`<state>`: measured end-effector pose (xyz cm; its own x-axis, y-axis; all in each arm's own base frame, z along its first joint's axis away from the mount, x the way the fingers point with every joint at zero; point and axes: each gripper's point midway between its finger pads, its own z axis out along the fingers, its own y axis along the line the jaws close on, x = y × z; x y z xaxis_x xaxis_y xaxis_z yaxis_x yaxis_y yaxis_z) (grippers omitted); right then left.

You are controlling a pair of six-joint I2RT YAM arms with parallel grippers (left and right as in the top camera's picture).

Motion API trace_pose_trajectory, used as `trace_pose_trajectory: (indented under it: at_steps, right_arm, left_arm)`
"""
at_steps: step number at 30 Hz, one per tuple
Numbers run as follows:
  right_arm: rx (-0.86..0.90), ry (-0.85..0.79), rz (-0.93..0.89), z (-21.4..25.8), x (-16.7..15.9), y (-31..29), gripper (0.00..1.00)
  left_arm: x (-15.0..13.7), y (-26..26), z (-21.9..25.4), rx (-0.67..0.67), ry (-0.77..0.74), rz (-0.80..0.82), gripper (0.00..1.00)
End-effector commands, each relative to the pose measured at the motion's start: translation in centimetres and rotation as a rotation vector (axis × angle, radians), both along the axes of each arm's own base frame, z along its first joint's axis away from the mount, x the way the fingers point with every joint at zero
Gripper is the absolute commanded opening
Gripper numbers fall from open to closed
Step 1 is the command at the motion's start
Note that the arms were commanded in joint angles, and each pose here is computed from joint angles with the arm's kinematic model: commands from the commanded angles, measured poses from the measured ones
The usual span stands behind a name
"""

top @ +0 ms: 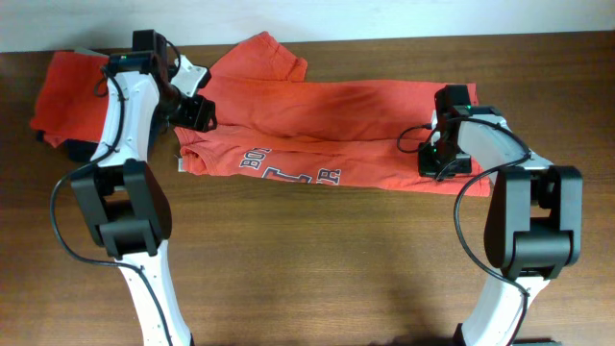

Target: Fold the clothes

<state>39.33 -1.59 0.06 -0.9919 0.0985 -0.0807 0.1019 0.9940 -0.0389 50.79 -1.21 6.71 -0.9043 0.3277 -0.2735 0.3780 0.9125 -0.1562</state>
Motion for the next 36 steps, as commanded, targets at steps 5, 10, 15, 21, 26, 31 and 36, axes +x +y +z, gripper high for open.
trace_pose_trajectory:
  at_steps: [5,10,15,21,26,31,36]
  right_arm:
    - [-0.019,0.034,-0.009,-1.4,-0.6,-0.3,0.04]
    - [-0.019,0.034,-0.009,-1.4,-0.6,-0.3,0.04]
    - [-0.019,0.034,-0.009,-1.4,-0.6,-0.3,0.04]
    - [-0.019,0.034,-0.009,-1.4,-0.6,-0.3,0.04]
    - [-0.019,0.034,-0.009,-1.4,-0.6,-0.3,0.04]
    - [-0.019,0.034,-0.009,-1.4,-0.6,-0.3,0.04]
    - [-0.019,0.035,-0.009,-1.4,-0.6,-0.3,0.04]
  left_arm:
    - [0.5,-1.4,-3.2,-0.051,0.020,-0.069,0.75]
    - [1.5,-1.3,-3.0,-0.047,-0.022,-0.070,0.74]
    - [1.5,-1.3,-3.1,-0.048,-0.019,-0.070,0.62]
    - [0.9,-1.3,-3.2,-0.050,0.006,-0.069,0.58]
    - [0.5,-1.5,-3.4,-0.058,0.023,-0.070,0.52]
    - [0.2,-1.9,-4.0,-0.079,0.044,-0.074,0.49]
    - [0.3,-1.9,-4.0,-0.078,0.038,-0.074,0.36]
